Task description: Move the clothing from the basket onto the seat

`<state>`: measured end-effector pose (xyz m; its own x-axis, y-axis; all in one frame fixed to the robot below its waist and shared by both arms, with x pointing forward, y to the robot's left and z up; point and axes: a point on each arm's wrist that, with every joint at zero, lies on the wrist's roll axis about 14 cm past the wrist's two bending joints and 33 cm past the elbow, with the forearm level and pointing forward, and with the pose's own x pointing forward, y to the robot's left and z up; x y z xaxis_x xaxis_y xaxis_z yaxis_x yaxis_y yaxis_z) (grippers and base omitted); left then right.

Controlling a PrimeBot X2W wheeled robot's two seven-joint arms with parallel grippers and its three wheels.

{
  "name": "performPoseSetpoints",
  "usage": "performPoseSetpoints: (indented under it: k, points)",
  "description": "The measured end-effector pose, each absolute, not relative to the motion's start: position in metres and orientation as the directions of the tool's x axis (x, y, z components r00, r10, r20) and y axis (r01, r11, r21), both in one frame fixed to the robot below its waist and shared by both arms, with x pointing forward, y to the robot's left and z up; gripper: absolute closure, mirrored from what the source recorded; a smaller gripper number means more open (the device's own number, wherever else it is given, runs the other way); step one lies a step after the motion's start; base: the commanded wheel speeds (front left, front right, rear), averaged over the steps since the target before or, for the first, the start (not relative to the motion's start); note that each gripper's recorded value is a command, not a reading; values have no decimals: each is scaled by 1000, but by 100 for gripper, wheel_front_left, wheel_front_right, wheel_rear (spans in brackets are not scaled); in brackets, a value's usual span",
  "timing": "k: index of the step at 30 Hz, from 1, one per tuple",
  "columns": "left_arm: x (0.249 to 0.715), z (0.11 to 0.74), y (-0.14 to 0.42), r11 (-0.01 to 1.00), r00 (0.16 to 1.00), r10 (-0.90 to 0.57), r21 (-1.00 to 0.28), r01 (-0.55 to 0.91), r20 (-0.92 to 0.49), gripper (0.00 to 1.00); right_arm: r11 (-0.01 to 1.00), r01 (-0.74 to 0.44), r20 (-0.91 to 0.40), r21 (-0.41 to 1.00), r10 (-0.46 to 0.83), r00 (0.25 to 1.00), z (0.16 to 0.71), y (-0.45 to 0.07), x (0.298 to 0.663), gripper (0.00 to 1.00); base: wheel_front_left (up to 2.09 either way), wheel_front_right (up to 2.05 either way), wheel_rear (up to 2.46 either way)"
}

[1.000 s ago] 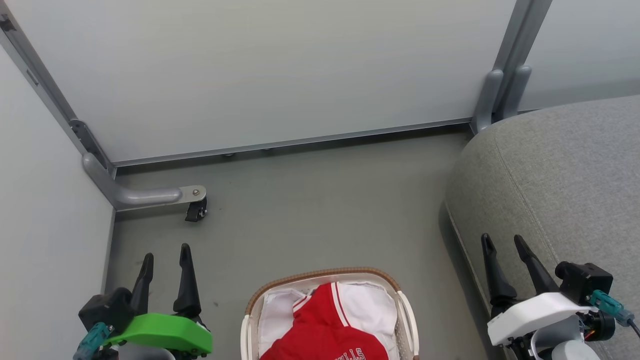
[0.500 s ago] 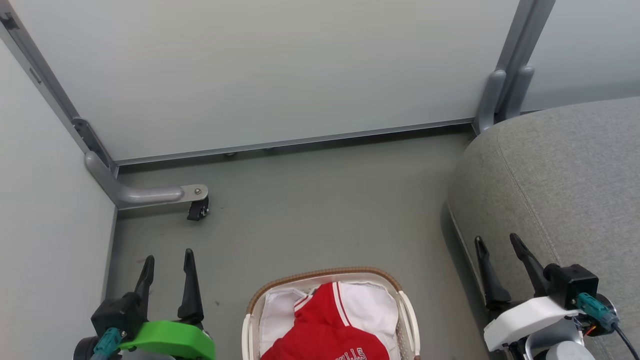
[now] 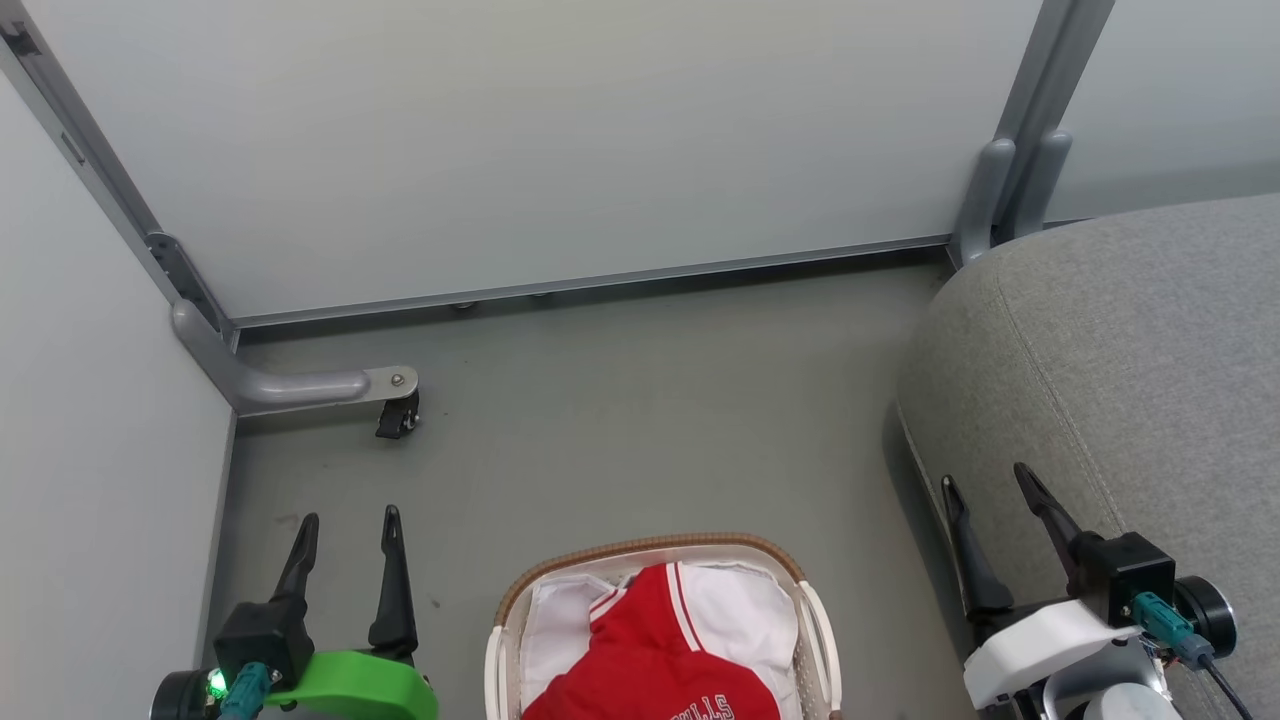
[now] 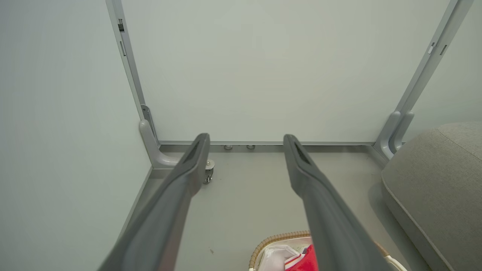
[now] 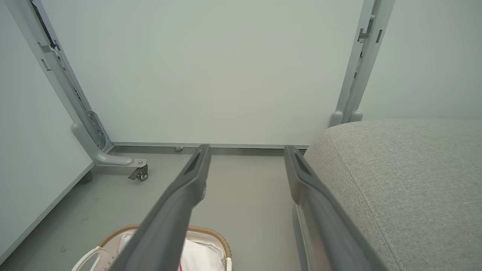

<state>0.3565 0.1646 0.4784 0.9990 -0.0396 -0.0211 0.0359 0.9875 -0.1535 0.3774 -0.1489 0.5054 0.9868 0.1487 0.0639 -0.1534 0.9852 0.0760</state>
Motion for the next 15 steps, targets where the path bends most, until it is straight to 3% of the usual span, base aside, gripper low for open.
performPoseSetpoints:
  k: [15]
  points:
    - [353, 476, 157, 995, 997, -75, -62, 74, -15, 0, 982, -187, 82, -30, 189, 978, 509, -140, 377, 0, 0, 0, 0]
